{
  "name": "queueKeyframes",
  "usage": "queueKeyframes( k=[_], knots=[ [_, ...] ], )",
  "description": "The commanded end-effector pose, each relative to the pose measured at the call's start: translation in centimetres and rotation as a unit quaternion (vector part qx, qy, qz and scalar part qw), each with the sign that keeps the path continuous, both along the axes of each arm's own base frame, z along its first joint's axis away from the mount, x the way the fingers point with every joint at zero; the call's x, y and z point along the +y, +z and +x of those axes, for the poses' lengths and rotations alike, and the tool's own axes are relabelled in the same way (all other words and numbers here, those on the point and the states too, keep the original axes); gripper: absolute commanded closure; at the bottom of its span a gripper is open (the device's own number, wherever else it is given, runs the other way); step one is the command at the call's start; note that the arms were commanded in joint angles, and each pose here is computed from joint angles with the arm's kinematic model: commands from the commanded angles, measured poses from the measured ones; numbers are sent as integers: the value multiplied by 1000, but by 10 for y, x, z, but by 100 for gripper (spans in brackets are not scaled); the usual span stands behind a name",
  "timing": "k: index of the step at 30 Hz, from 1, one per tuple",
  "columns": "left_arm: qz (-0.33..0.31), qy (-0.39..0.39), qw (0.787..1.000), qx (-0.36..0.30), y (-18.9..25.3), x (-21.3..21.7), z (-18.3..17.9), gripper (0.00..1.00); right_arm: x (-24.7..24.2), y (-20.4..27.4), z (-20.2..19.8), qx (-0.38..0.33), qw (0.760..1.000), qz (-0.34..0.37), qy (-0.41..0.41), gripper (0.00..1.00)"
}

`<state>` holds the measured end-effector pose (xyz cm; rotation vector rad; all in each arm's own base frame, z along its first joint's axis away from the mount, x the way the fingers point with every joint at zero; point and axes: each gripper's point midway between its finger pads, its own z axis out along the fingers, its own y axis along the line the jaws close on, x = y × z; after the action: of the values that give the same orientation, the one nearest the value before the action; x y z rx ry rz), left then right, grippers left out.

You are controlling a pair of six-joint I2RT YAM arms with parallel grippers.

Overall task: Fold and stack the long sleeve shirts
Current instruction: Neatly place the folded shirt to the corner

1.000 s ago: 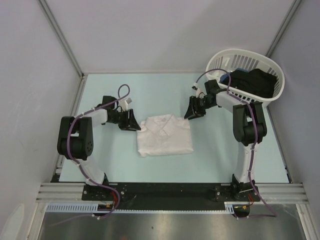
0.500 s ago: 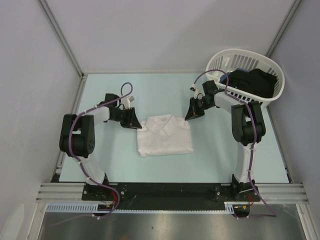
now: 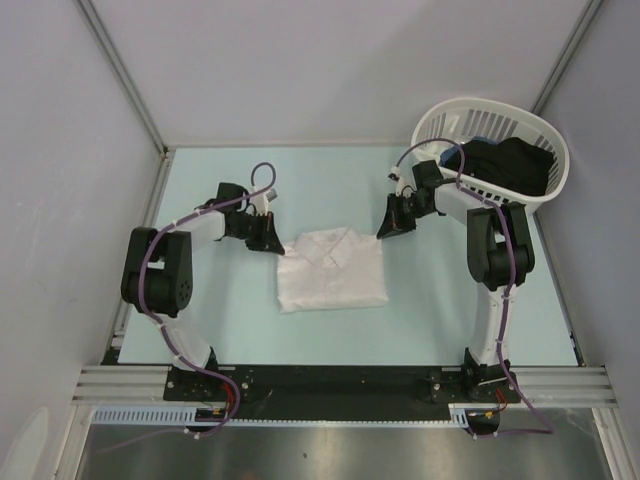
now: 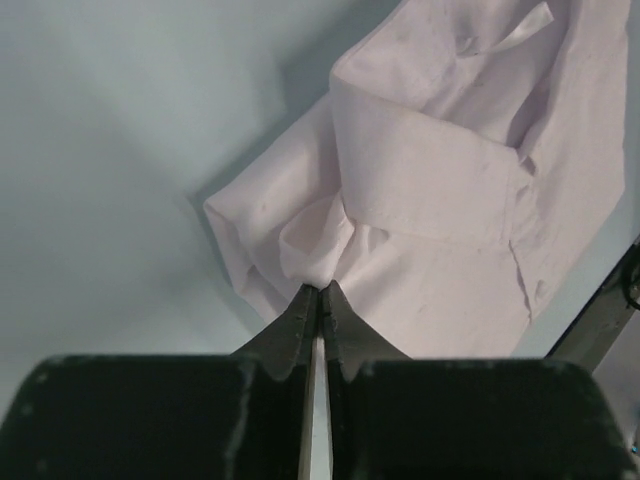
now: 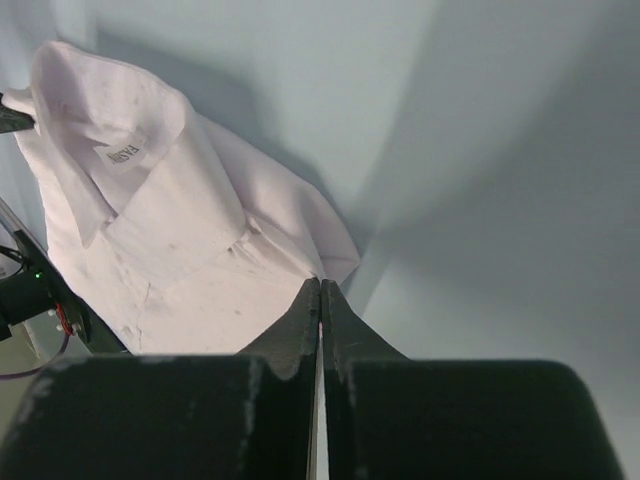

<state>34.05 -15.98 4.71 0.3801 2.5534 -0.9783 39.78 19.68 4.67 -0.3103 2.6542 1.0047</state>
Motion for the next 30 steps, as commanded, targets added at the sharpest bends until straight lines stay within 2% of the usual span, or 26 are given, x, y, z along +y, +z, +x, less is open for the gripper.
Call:
queueKeyframes(
  k=[1, 2, 3, 4, 6, 7, 9, 11, 16, 21, 25, 29, 30],
  knots=[
    [36, 1, 999, -41, 1, 8, 21, 87, -4, 11, 12, -50, 999, -11, -1, 100],
    [35, 7, 999, -36, -1, 9, 21, 80, -2, 12, 13, -54, 998, -10, 1, 100],
    [30, 8, 999, -35, 1, 7, 22, 63, -3, 14, 15, -57, 998, -9, -1, 94],
    [19, 8, 999, -33, 5, 6, 20, 56, -2, 17, 15, -60, 998, -5, 3, 89],
    [-22, 11, 999, -35, 24, 4, 12, 46, -2, 33, 11, -70, 997, -2, 17, 74],
    [-29, 22, 999, -13, 20, 5, -2, 41, -1, 41, 6, -73, 997, 6, 24, 71],
    [-49, 36, 998, -9, 31, 10, -14, 39, 0, 49, -10, -70, 996, 13, 44, 63],
    [-56, 54, 997, 26, 22, 12, -33, 38, 5, 66, -25, -77, 995, 30, 61, 59],
    [-76, 92, 989, 89, -9, 7, -57, 39, 12, 54, -64, -59, 994, 29, 90, 57],
    [-69, 89, 989, 93, -31, 3, -48, 40, 0, 49, -70, -42, 995, 15, 85, 58],
    [-61, 122, 985, 101, -47, 3, -34, 43, -11, 52, -66, -39, 996, 12, 74, 58],
    [-50, 133, 985, 97, -57, 3, -24, 56, -19, 56, -58, -41, 997, 8, 58, 58],
    [-48, 135, 985, 94, -57, 3, -21, 66, -20, 55, -56, -41, 998, 8, 56, 57]
  ],
)
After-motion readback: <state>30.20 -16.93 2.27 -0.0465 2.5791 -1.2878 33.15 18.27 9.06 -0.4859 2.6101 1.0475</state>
